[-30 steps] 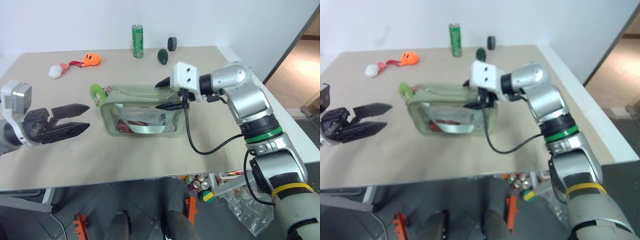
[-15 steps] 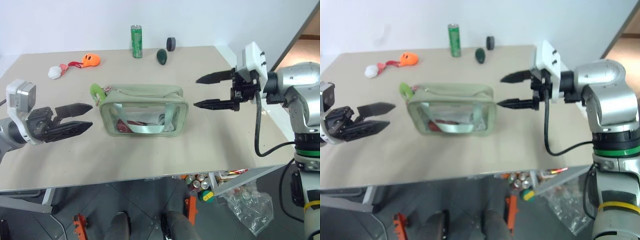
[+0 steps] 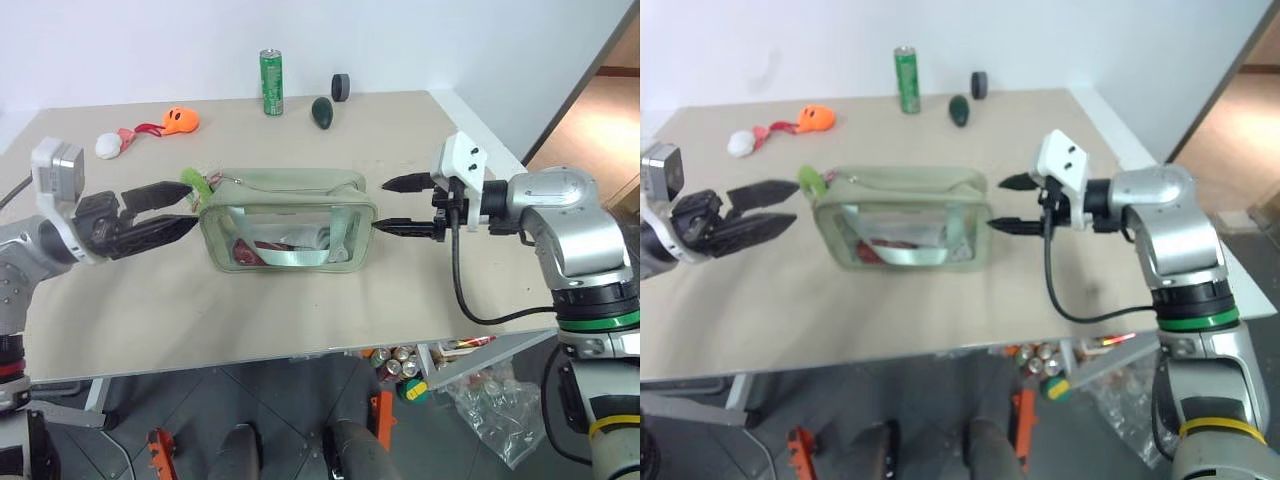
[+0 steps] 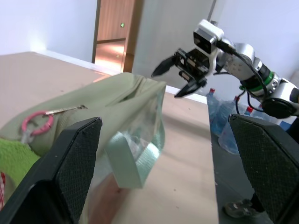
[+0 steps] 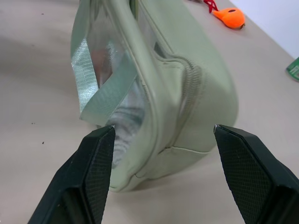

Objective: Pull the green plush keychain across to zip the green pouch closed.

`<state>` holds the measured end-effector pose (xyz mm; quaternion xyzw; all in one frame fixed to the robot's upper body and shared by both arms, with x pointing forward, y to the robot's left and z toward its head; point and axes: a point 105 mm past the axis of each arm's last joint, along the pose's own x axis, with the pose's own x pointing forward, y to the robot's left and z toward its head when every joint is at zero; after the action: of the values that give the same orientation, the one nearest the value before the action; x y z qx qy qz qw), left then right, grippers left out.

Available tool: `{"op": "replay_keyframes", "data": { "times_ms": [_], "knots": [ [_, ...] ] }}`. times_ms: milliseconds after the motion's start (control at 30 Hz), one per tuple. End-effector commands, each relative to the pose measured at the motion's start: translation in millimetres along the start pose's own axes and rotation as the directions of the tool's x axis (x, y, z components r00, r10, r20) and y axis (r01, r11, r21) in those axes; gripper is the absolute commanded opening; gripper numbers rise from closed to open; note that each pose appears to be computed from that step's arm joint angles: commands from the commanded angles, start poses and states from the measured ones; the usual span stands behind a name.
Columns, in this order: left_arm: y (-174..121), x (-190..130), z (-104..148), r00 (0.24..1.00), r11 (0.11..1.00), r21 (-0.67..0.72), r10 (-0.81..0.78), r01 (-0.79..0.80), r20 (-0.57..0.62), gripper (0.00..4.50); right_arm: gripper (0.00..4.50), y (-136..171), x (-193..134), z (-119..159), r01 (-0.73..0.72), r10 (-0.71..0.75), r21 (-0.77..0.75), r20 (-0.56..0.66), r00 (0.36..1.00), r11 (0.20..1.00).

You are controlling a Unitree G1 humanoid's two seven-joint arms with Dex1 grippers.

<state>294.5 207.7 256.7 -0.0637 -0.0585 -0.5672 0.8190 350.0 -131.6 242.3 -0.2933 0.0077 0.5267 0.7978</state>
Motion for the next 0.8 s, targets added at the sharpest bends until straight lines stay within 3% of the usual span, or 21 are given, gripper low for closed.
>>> {"op": "replay_keyframes", "data": {
  "times_ms": [33,233,333,533,600,800],
  "knots": [
    [-1.2,3.4,7.6,1.000,0.999,0.046,-0.007,0.007,0.012,4.50,3.47,-2.9,-0.3,3.2,0.022,-0.022,-0.017,0.011,1.000,1.000],
    [3.3,8.0,5.7,0.999,0.999,0.048,0.009,-0.011,0.043,4.50,3.47,3.4,9.7,3.7,0.004,-0.004,0.002,0.029,1.000,1.000],
    [4.3,11.5,5.1,0.998,0.999,0.051,0.011,-0.014,0.060,4.50,2.73,3.3,14.7,2.9,0.008,-0.008,0.013,0.033,0.999,1.000],
    [7.1,15.2,9.0,0.994,0.998,0.059,0.026,-0.032,0.110,4.50,0.53,3.6,18.5,2.4,0.011,-0.012,0.025,0.041,0.999,1.000],
    [8.0,16.0,10.6,0.991,0.997,0.063,0.033,-0.041,0.127,4.50,0.04,4.4,18.9,2.0,0.007,-0.008,0.026,0.042,0.999,1.000],
    [15.4,11.3,15.0,0.982,0.993,0.068,0.089,-0.101,0.165,4.50,0.04,5.7,20.1,1.4,0.001,-0.002,0.025,0.043,0.999,1.000]
  ]
}}
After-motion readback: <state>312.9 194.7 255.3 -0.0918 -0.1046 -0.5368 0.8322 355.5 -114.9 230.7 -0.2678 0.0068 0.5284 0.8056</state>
